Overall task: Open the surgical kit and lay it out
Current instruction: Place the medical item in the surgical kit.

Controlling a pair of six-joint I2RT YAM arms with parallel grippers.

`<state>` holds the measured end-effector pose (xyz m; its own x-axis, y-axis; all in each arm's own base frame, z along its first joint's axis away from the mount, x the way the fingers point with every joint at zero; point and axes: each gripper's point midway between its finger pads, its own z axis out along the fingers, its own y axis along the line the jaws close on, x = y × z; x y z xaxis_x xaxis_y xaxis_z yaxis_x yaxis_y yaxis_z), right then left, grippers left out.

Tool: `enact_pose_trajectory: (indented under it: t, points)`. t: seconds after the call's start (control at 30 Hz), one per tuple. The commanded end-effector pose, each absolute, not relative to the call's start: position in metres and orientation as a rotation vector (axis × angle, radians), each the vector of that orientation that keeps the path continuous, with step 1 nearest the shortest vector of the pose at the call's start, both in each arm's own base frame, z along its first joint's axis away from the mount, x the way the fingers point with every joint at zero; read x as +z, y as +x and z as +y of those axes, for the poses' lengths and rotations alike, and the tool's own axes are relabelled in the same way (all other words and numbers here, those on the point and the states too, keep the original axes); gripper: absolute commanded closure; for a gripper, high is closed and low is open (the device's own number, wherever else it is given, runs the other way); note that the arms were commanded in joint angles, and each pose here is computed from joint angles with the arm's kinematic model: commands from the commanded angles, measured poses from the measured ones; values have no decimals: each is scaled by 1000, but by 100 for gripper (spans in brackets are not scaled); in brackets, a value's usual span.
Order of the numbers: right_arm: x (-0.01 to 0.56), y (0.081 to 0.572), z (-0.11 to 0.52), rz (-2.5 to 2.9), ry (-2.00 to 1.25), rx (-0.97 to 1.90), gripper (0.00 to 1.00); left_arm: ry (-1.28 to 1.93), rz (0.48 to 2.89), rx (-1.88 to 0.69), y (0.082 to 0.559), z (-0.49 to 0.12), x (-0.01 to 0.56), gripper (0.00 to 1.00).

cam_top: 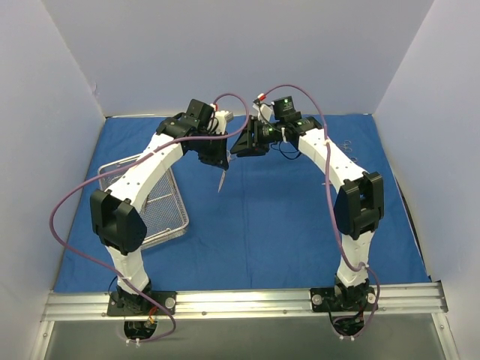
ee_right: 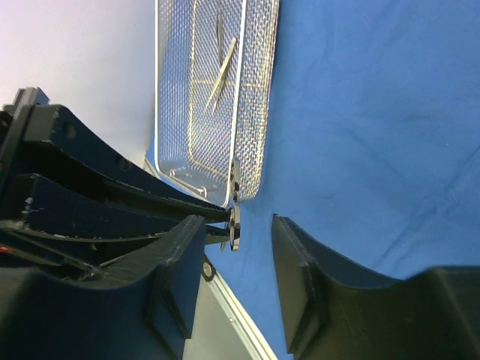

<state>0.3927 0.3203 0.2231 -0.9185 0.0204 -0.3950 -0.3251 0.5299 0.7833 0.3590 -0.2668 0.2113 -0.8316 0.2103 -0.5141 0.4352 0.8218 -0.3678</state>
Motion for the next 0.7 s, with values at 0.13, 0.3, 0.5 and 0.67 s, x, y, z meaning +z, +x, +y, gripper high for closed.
enact_pose_trajectory:
  t: [0.13, 0.3, 0.5, 0.67]
  points:
    - [219, 381, 328, 2440, -255, 1428, 74, 522, 2434, -731, 367, -282, 239, 98]
    - [213, 384, 327, 2449, -216, 1449, 100, 531, 2427, -744, 370, -285, 241, 98]
    - [218, 417, 286, 2346, 109, 1441, 100, 427, 2445, -703, 387, -260, 238, 57]
    - [202, 432, 196, 2225, 430, 1371, 100, 153, 2458, -670, 411, -185, 234, 55]
